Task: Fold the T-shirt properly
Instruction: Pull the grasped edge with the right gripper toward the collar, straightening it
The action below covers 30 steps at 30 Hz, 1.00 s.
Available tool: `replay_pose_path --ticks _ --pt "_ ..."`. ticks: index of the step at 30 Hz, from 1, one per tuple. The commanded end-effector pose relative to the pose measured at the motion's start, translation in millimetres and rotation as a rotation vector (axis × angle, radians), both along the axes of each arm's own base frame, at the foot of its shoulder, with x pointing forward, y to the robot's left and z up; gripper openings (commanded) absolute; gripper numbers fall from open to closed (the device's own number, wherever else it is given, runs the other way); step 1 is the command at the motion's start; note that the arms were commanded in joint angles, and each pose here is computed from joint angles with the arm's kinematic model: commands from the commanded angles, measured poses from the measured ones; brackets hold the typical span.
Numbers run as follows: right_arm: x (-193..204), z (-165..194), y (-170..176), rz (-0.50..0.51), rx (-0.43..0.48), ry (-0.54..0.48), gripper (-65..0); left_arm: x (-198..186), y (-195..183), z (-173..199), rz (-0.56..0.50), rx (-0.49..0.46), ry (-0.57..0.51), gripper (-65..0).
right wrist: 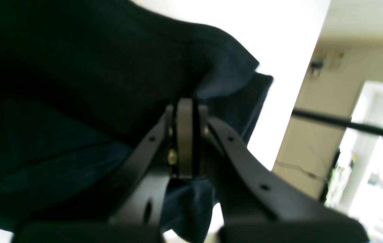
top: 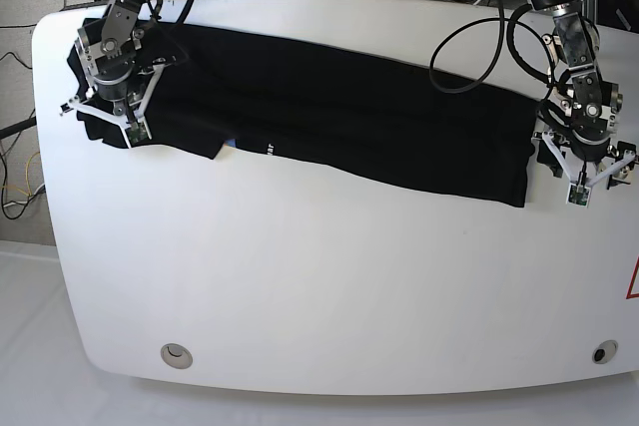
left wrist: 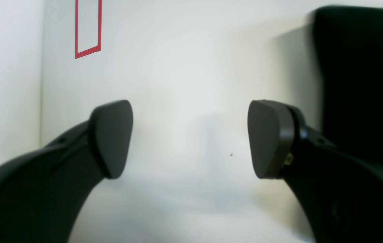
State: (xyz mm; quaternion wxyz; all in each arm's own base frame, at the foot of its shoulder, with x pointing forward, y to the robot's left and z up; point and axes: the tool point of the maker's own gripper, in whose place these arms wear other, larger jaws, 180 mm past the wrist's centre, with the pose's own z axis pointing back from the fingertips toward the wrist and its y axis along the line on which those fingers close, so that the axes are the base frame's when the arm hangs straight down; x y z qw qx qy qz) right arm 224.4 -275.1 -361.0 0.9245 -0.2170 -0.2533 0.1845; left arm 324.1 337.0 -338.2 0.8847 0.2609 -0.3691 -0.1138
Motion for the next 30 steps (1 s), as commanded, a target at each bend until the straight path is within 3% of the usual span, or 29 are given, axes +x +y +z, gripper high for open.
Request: replay_pose_path --ticks 1,22,30 --pt "0.6 7.2 -3.5 -0.001 -0.017 -0.022 -65.0 7.7 5.9 16.6 0.001 0.026 -0.049 -15.3" --pt "-28.4 -32.3 10.4 -0.026 0.061 0.087 -65.0 7.8 6.3 17.8 0.002 0.027 -0.052 -15.3" --pt "-45.4 -59.8 3.0 -0.039 0.069 0.182 -65.0 6.3 6.7 18.6 0.004 0.03 -0.051 -15.3"
